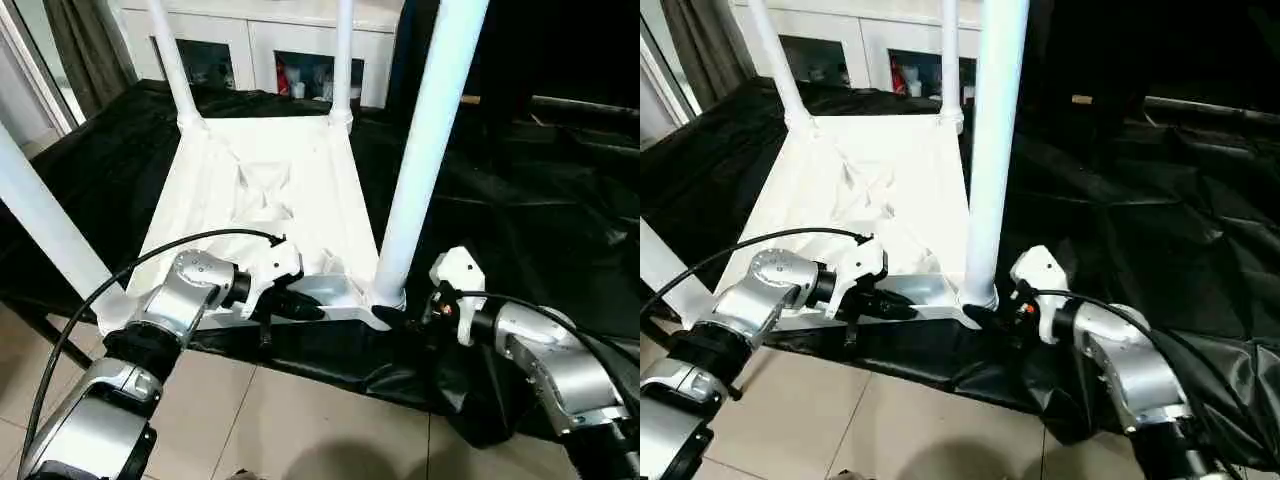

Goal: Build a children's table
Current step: Rotate leg to tighten

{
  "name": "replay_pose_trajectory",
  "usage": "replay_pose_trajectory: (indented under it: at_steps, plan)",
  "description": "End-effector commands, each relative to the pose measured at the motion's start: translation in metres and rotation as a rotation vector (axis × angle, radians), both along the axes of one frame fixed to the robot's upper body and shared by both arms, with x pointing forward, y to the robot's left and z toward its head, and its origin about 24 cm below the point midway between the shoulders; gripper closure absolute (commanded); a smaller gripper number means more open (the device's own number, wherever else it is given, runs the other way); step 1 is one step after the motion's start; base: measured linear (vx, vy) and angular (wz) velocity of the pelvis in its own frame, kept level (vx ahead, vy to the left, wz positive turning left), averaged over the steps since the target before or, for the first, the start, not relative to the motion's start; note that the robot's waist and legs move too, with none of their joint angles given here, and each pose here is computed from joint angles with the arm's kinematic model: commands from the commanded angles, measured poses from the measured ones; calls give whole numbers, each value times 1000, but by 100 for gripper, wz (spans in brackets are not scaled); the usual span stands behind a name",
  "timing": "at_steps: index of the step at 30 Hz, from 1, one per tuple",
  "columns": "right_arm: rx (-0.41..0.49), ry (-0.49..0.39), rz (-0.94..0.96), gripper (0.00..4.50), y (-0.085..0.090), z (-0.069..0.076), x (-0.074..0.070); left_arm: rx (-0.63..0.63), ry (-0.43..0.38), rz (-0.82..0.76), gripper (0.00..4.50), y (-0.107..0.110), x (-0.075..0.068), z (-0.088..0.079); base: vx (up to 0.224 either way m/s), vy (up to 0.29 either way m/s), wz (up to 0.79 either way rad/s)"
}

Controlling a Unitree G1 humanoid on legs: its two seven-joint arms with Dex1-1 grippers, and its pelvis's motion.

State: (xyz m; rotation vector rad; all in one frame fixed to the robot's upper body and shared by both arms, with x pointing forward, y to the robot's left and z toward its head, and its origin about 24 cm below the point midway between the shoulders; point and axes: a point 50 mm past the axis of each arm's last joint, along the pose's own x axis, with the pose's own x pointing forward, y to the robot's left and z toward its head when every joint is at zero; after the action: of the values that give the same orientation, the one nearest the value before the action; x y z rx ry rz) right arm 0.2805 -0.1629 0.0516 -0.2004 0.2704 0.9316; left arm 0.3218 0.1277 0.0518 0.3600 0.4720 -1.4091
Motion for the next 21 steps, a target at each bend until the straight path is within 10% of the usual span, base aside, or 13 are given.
replay_pose_trajectory:
  at_steps: [1,15,21]
  plan:
    - [-5,-31,0,67,-1,5,5,-41,-2,-12,450,-4,-2,3,0,0,0]
    - [35,-27,-34,168,-1,0,6,-28,11,7,450,-1,-2,-1,0,0,0]
    - [138,8,-322,178,11,-23,15,-28,-22,150,450,-14,8,-7,0,0,0]
